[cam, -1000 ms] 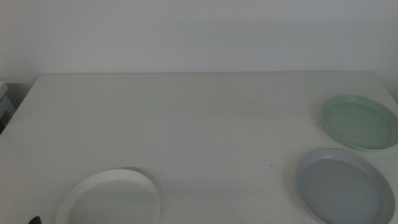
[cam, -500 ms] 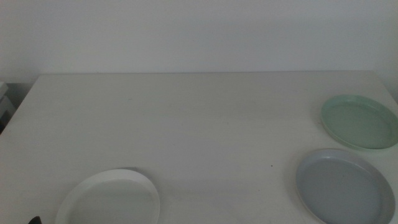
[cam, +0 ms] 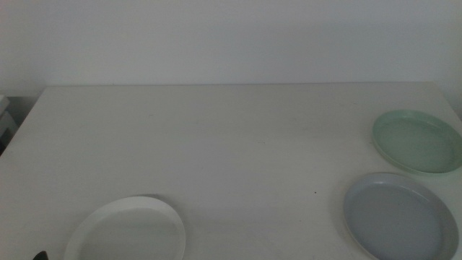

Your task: Stack the three bowls on top of each other.

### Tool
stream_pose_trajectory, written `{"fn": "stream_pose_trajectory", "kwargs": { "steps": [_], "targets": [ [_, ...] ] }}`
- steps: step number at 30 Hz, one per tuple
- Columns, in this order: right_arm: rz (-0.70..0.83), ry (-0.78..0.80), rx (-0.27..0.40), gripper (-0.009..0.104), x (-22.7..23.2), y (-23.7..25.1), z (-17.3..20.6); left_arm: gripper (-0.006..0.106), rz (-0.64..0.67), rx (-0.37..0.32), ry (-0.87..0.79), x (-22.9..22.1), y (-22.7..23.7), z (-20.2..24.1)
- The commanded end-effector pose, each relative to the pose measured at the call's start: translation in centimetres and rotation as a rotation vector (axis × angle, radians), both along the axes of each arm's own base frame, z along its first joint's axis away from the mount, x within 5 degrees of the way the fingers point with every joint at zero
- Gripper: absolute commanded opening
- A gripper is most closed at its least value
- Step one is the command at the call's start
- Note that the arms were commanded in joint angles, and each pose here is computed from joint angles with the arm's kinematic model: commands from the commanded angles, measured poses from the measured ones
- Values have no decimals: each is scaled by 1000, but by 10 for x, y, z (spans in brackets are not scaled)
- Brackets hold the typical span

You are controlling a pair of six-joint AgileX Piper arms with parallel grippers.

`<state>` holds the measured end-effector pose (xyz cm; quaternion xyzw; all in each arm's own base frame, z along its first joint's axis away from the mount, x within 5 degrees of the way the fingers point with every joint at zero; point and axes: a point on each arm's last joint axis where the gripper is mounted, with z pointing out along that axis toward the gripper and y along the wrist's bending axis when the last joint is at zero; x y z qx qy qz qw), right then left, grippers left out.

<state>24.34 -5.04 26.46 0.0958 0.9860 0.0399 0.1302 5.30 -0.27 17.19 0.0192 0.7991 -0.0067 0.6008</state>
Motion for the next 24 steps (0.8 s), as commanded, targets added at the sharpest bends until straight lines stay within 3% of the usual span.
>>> {"fn": "stream_pose_trajectory", "kwargs": {
  "steps": [1, 12, 24],
  "targets": [
    [41, -70, -34, 56, 12, -5, 5, 94, 8, -25, -87, 1, 0, 8],
    [57, -2, -25, 55, 46, -14, -48, 94, 8, -25, -87, 1, 0, 8],
    [89, 86, 15, 43, 59, -2, -81, 94, 8, -25, -87, 1, 0, 8]
  ]
}}
